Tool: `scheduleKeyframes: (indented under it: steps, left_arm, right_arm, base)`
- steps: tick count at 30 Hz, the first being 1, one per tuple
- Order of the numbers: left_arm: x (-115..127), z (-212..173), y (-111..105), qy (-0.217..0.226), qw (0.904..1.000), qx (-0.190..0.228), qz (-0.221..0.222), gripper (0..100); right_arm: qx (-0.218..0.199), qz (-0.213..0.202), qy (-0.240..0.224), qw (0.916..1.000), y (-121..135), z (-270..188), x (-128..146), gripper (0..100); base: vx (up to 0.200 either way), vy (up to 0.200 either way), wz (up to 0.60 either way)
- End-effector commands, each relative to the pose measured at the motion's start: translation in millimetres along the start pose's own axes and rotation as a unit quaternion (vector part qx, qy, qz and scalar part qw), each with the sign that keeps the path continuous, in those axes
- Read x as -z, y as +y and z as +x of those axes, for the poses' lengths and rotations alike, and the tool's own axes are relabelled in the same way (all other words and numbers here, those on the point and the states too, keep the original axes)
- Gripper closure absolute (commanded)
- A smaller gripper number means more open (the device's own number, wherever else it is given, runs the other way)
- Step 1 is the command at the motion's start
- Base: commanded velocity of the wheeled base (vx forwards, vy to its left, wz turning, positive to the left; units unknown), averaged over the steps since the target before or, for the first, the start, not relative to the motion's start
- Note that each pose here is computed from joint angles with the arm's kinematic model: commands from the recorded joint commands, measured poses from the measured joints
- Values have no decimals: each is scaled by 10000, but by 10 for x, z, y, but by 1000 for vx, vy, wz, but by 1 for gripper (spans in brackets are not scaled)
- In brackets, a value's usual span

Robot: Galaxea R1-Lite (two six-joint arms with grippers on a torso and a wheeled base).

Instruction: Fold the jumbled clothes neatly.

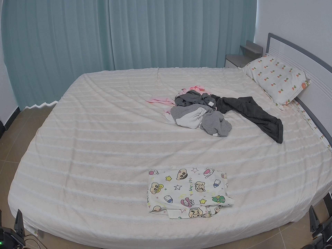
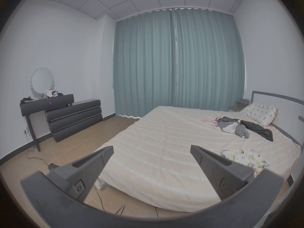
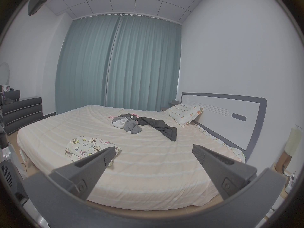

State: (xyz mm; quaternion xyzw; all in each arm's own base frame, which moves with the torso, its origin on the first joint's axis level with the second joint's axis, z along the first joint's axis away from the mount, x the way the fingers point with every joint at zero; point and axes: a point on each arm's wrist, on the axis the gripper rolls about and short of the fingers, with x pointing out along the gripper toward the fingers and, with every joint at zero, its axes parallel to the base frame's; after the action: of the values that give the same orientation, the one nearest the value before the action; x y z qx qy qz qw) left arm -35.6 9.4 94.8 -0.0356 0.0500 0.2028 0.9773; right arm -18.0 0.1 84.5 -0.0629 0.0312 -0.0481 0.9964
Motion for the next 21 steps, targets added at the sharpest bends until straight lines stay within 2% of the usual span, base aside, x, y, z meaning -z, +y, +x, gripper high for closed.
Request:
scheduleKeyframes:
  steps: [1, 2, 6, 8, 11, 15, 19, 21]
  left_arm:
    - [117, 58, -25, -326, 9993, 154, -57, 0]
    - [120, 68, -32, -400, 9990, 213, -64, 0]
    - [110, 105, -81, -869, 9919, 923, -81, 0]
    - [104, 102, -91, -889, 9893, 1159, -61, 0]
    - [98, 99, -99, -909, 9868, 1336, -60, 0]
    - [95, 94, -111, -917, 9827, 1610, -46, 0]
    - [110, 95, -117, -835, 9810, 1749, -21, 0]
    - [119, 92, -132, -756, 9747, 2103, -46, 0]
  right_arm:
    - [-21, 87, 31, 10000, 0, 4, -3, 0]
    - [-28, 148, 31, 9999, 1, 4, -3, 0]
    - [-214, 470, 55, 9987, 9, 2, -2, 0]
    - [-213, 440, 47, 9988, 9, 2, -4, 0]
    - [-222, 263, 50, 9994, 10, 2, -2, 0]
    - [-315, 226, 47, 9992, 14, 2, -1, 0]
    - [-414, 226, 37, 9989, 19, 1, -2, 0]
    - [-468, 227, 39, 9986, 21, 0, -3, 0]
  base:
    - [0, 0, 0]
    - [0, 0, 0]
    - [0, 0, 0]
    - [0, 0, 0]
    - [0, 0, 0]
    - [0, 0, 0]
    - [0, 0, 0]
    - [0, 0, 0]
